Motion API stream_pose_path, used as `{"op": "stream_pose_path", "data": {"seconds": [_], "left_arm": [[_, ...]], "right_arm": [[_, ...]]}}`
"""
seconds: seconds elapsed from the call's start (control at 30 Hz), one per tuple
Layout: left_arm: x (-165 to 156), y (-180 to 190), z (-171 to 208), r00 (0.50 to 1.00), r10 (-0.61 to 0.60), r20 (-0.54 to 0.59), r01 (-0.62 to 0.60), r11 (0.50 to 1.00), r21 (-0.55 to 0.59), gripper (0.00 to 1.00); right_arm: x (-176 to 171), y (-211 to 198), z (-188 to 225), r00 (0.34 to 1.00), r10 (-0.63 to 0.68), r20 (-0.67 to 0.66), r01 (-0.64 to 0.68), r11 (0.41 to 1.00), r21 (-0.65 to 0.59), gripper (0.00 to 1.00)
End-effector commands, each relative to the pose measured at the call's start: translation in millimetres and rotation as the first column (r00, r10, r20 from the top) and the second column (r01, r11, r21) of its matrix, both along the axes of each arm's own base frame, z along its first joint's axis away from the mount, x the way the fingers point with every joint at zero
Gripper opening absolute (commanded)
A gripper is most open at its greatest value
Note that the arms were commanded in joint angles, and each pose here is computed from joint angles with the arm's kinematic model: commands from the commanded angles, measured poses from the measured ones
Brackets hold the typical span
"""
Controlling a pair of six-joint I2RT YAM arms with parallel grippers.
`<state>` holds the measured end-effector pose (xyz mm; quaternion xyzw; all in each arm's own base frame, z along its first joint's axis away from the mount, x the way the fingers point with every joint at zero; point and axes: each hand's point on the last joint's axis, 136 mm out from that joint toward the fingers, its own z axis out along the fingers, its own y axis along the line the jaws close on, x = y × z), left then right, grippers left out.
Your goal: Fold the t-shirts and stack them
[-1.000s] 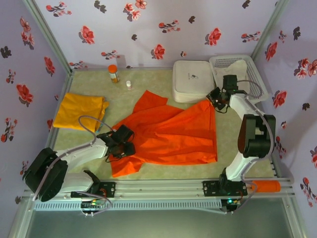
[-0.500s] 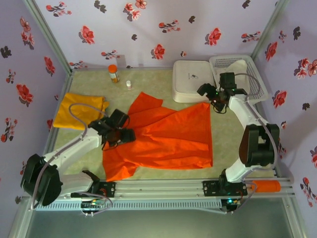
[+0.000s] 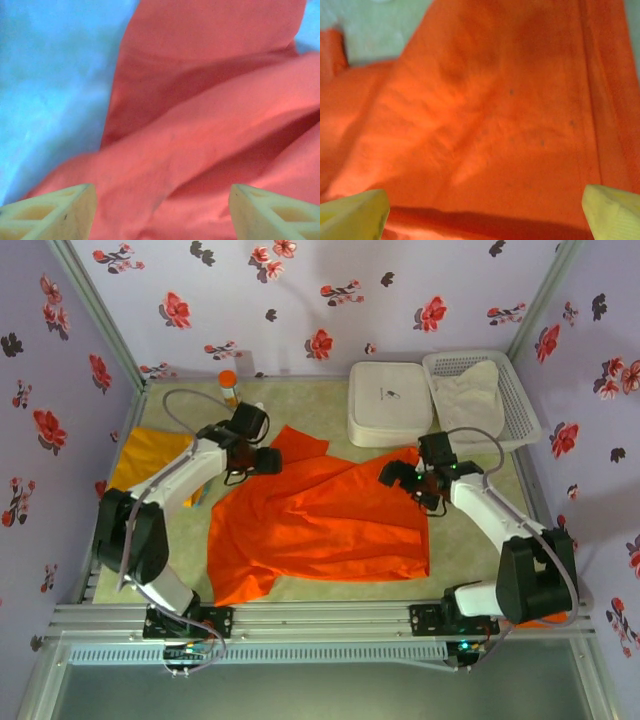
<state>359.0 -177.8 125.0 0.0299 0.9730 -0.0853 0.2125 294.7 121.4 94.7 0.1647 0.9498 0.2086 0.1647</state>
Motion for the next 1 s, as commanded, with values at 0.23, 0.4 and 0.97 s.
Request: {"op": "stream_pose_path", "data": {"seconds": [0.23,0.4,0.97], "left_arm": [[77.0,-20.6,-24.9,0.992,-0.106,0.071,0.097,0.989,0.113,0.68],[99.0,-24.6,-46.1,0.988,-0.152,0.037,0.143,0.971,0.190,0.64],[123.7,-26.9,-119.6,0.988,-0.118,-0.098,0.138,0.964,0.229,0.47]], "right_arm": [[-52.8,18.6,-16.2,0.998,0.070,-0.005,-0.071,0.993,-0.096,1.00],[-69.6,11.6,-28.6,0.998,0.056,-0.033,-0.059,0.993,-0.107,1.00],[-111.7,-12.1,-71.7,0.987,-0.056,-0.152,0.036,0.991,-0.128,0.62]]}}
